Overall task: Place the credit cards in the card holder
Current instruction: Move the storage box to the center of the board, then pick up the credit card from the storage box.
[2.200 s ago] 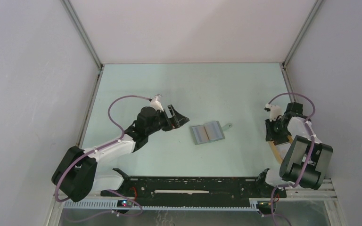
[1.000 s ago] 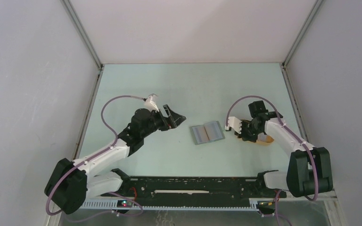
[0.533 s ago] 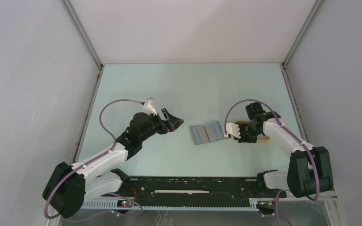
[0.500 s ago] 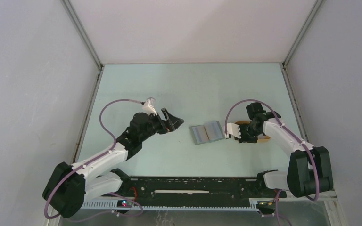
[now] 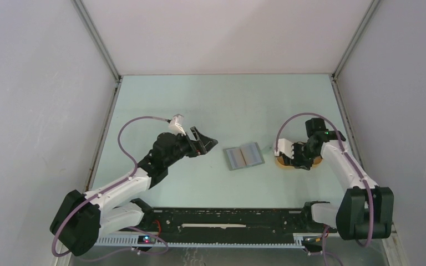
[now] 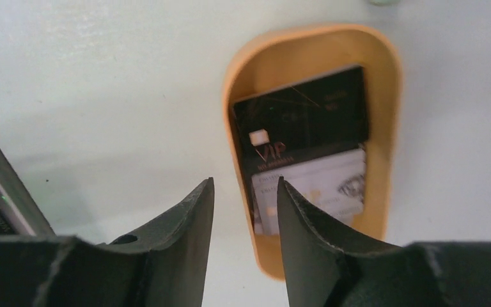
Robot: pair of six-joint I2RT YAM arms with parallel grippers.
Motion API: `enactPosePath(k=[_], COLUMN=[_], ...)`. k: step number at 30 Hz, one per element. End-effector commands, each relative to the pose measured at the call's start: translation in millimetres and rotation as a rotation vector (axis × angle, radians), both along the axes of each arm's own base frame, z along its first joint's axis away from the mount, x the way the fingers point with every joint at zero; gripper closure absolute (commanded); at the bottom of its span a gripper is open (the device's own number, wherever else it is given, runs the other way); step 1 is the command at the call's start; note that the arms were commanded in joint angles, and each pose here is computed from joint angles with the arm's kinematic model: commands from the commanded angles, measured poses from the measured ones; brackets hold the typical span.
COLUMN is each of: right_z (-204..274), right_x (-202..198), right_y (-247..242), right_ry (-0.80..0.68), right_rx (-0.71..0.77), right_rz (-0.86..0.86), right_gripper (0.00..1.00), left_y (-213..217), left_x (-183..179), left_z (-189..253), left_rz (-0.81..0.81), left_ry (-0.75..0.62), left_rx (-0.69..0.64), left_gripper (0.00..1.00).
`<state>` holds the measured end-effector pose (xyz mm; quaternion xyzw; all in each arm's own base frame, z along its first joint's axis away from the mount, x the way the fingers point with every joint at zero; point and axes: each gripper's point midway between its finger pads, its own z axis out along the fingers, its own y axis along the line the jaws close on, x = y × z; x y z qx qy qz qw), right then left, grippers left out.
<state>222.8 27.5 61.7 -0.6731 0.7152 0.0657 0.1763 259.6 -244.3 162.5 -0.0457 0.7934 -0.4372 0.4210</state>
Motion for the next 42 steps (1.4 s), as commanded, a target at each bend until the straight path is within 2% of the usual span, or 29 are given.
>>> enactPosePath(k=[1,5,12,16,29,36,42], right_z=[57,79,59,38,-10,-21,-26], right_x=[7,16,32,47,72,76,69], right_y=[13,25,20,-6,-12,-14,2], right_ry=[-0.067,-0.017,0.386,0.45,0.507,0.478,0.574], right_rx=[0.184,0.376,0.615,0.648,0.562,0.492,0.504], right_rz=[-0.146,-0.417,-0.974,-1.153,-1.249,-1.25,-1.204], right_gripper=[0.49,0.43,0.42,0.41,0.4,0.4,0.41], left_y=[-2,-5,-6,-9,-24,-29,-32], left_x=[1,4,4,4,3,4,3], left_z=[11,17,23,20,13,10,9], left_rz=[0.003,-0.004,-0.007,-0.01,-0.047,-0.064,-0.073], left_ry=[-0.03,-0.044,-0.061,-0.055,-0.028,-0.02,-0.017], left_rx=[-0.023,-0.027,-0.041,-0.051,-0.04,-0.031,-0.028], left_gripper=[0.07,0.07,0.07,0.07,0.07,0.07,0.07])
